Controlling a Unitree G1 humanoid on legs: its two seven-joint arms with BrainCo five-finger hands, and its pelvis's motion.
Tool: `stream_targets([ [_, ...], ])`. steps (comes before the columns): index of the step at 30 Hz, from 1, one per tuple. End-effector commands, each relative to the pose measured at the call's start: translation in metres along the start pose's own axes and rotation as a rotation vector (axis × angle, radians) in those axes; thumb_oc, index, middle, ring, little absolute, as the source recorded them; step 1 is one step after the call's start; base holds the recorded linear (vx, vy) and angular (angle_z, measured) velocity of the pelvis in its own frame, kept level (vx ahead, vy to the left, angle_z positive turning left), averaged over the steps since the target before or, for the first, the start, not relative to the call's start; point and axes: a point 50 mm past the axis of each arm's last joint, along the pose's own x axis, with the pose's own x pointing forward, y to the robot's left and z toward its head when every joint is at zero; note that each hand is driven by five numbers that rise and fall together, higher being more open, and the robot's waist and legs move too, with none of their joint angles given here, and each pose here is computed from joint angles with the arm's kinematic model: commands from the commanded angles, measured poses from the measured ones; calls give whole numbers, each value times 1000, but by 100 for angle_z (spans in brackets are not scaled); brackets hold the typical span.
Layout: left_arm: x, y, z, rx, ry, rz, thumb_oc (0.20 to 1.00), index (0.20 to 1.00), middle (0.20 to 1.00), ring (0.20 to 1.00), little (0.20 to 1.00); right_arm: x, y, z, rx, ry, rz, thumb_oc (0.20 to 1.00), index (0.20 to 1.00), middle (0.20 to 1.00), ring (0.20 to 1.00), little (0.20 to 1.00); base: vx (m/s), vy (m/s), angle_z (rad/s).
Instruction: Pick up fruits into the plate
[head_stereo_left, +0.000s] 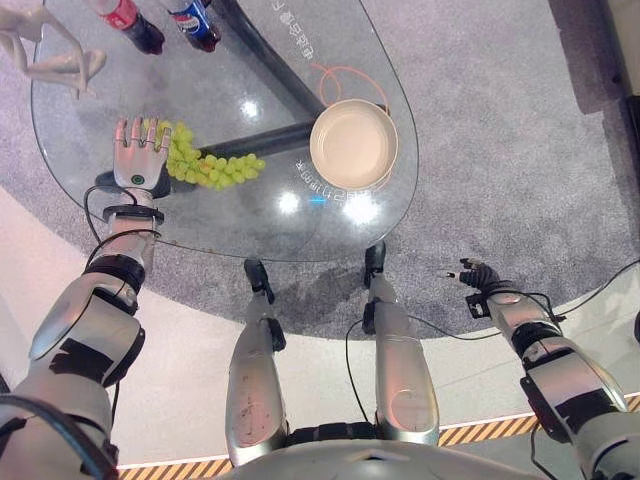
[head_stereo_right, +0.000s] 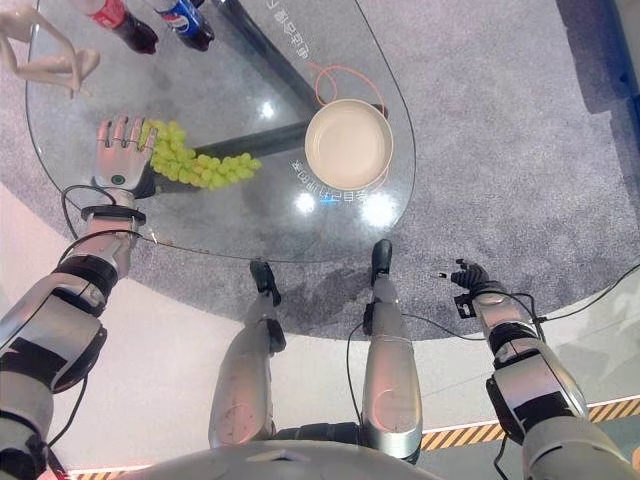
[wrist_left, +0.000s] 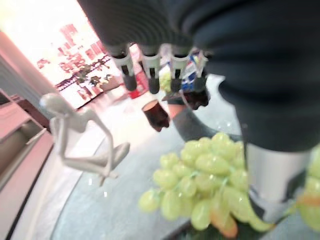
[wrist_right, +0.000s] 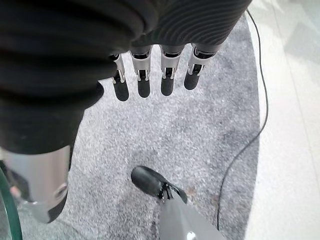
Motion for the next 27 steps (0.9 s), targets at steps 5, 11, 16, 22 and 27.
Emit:
stream_targets([
  [5, 10, 15, -45, 57, 128, 113, 1000, 1000, 1000, 1000, 1000, -2, -19, -5, 45, -5, -54, 1000, 1000, 1000, 1000, 1000, -3, 15, 0],
  [11, 13, 24, -40, 22, 124, 220, 1000, 1000, 1000, 1000, 1000, -3, -21, -9, 42, -10, -70, 1000, 1000, 1000, 1000, 1000, -2, 6, 0],
  [16, 22, 41, -39, -20, 117, 343, 1000, 1000, 1000, 1000, 1000, -4, -18, -17, 36, -6, -61, 1000, 1000, 1000, 1000, 1000, 18, 13, 3],
  [22, 33, 59, -42, -30, 119, 424, 1000, 1000, 1000, 1000, 1000, -5, -13, -21, 27, -11, -50, 1000, 1000, 1000, 1000, 1000, 7, 8, 0],
  [27, 43, 72, -48, 1, 122, 434, 1000, 1000, 1000, 1000, 1000, -5, -9, -18, 22, -38, -41, 1000, 1000, 1000, 1000, 1000, 15, 26, -1],
])
